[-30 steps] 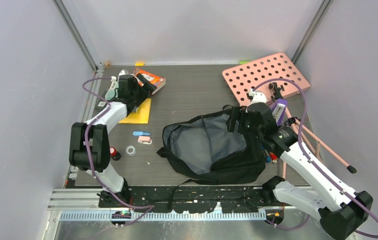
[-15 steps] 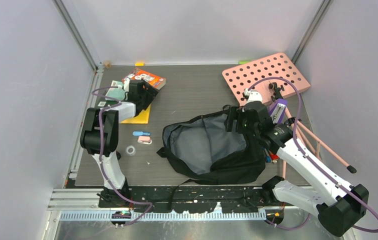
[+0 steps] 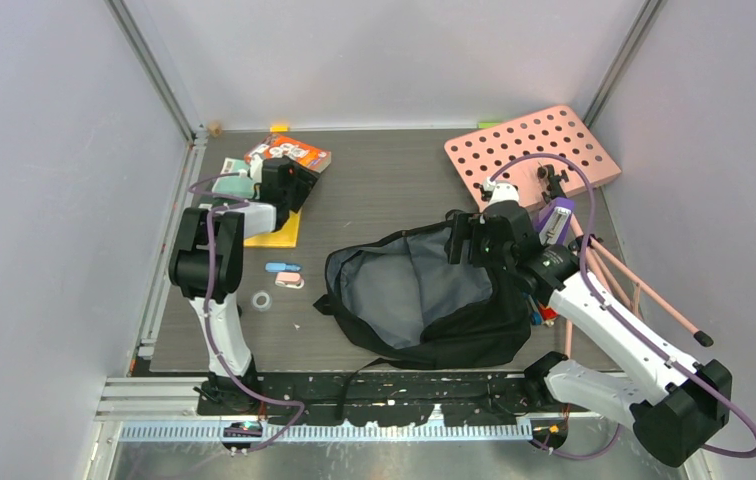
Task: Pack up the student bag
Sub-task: Pick up the book from the center of the board.
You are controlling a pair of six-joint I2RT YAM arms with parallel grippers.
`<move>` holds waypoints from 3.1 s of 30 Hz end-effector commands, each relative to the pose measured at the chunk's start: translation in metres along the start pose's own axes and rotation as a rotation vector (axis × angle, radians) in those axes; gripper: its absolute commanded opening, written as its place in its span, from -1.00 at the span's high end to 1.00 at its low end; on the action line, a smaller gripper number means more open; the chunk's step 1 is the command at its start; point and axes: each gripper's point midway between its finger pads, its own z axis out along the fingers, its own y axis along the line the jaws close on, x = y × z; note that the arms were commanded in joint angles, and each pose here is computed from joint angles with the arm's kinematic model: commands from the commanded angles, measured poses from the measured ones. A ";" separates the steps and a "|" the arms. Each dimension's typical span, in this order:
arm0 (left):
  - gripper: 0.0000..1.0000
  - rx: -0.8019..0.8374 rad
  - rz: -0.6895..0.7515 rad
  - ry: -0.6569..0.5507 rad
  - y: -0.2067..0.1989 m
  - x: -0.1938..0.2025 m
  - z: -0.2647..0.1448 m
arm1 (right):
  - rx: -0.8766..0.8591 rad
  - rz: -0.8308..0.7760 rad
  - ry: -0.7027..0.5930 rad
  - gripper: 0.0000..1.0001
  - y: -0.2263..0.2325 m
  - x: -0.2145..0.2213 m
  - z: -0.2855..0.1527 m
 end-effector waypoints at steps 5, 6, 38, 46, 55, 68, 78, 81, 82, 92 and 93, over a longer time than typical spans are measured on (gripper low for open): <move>-0.41 0.108 -0.037 -0.116 -0.038 -0.027 0.002 | -0.035 0.000 -0.017 -0.68 0.007 -0.005 0.005; -0.42 0.108 -0.039 -0.121 -0.039 -0.027 0.001 | -0.038 0.000 -0.016 -0.68 0.008 -0.005 0.006; 0.74 -0.014 0.002 -0.228 -0.022 -0.042 0.028 | -0.056 -0.003 -0.001 -0.67 0.011 -0.001 0.010; 1.00 0.160 0.153 -0.249 -0.075 -0.061 -0.025 | -0.043 -0.007 -0.057 -0.67 0.007 -0.013 -0.003; 1.00 0.475 0.459 -0.054 -0.140 -0.036 -0.130 | -0.127 -0.049 -0.134 -0.68 0.025 -0.044 -0.024; 1.00 0.889 0.642 0.144 -0.161 0.007 -0.323 | -0.561 0.081 -0.242 -0.84 0.121 -0.112 -0.056; 1.00 1.121 0.629 0.106 -0.185 0.004 -0.418 | -1.046 0.256 -0.306 -0.87 0.198 -0.163 -0.098; 1.00 1.181 0.612 0.117 -0.192 0.004 -0.434 | -1.118 0.264 -0.314 -0.87 0.206 -0.169 -0.106; 1.00 1.204 0.611 0.119 -0.194 0.005 -0.440 | -1.136 0.272 -0.313 -0.87 0.209 -0.171 -0.106; 1.00 1.349 0.586 0.087 -0.209 0.000 -0.480 | -1.191 0.262 -0.233 -0.87 0.226 -0.176 -0.095; 1.00 1.350 0.585 0.085 -0.210 -0.001 -0.481 | -1.203 0.258 -0.232 -0.87 0.228 -0.178 -0.097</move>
